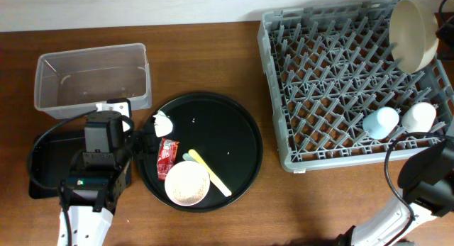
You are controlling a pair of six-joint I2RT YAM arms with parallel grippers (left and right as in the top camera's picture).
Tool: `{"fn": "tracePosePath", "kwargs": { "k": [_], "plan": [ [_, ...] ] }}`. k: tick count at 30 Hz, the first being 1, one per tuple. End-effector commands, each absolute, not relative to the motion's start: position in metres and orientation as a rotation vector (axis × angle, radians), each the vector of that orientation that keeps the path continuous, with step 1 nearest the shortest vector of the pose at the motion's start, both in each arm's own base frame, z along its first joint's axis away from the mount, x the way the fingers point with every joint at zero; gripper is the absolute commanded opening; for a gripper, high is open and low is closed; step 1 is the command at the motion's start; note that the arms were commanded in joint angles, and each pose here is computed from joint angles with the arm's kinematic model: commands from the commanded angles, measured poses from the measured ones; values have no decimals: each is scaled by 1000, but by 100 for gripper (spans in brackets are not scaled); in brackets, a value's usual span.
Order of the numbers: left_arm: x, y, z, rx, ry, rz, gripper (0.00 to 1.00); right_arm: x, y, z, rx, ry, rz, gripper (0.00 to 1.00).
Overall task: Sort waste into correct bins and load items into the dishwasher rack
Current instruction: 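Lower the beige plate flat into the rack and release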
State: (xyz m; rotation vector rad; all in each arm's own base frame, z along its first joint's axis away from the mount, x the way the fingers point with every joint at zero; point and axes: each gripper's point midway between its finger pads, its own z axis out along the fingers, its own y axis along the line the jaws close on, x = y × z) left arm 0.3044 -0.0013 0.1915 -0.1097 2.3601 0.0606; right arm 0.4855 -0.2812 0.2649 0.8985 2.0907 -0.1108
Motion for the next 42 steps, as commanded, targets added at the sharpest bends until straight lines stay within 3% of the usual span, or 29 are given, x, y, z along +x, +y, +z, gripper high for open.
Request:
{"fn": "tracePosePath", "kwargs": {
  "k": [1, 4, 8, 10, 11, 13, 17, 20, 23, 25, 26, 35, 40, 42],
  "plan": [
    [307, -2, 199, -121, 2342, 47, 100, 493, -243, 245, 836, 2199, 88, 11],
    [307, -2, 199, -121, 2342, 47, 100, 486, -169, 227, 605, 2401, 336, 7],
    [307, -2, 199, -121, 2342, 47, 100, 488, -152, 226, 470, 2465, 192, 4],
    [307, -2, 199, -121, 2343, 47, 100, 487, -153, 232, 460, 2454, 157, 17],
    [307, -2, 199, -121, 2343, 47, 100, 488, -154, 235, 458, 2444, 149, 30],
    [307, -2, 199, -121, 2342, 47, 100, 490, -156, 239, 454, 2430, 135, 40],
    [307, -2, 199, -121, 2342, 47, 100, 491, -153, 256, 203, 2436, -2, 44],
    [307, -2, 199, -121, 2343, 47, 100, 492, -160, 284, 228, 2384, -153, 47],
    [307, -2, 199, -121, 2342, 47, 100, 491, -170, 317, 331, 2284, -142, 41],
    [307, -2, 199, -121, 2342, 47, 100, 487, -193, 342, 484, 2185, -124, 18],
    [307, -2, 199, -121, 2343, 47, 100, 484, -204, 346, 546, 2156, -116, 11],
    [307, -2, 199, -121, 2343, 47, 100, 455, -301, 292, 897, 2143, -50, 8],
    [307, -2, 199, -121, 2343, 47, 100, 477, -311, 229, 920, 2234, -15, 5],
    [307, -2, 199, -121, 2342, 47, 100, 494, -288, 224, 756, 2274, 104, 4]
  ]
}}
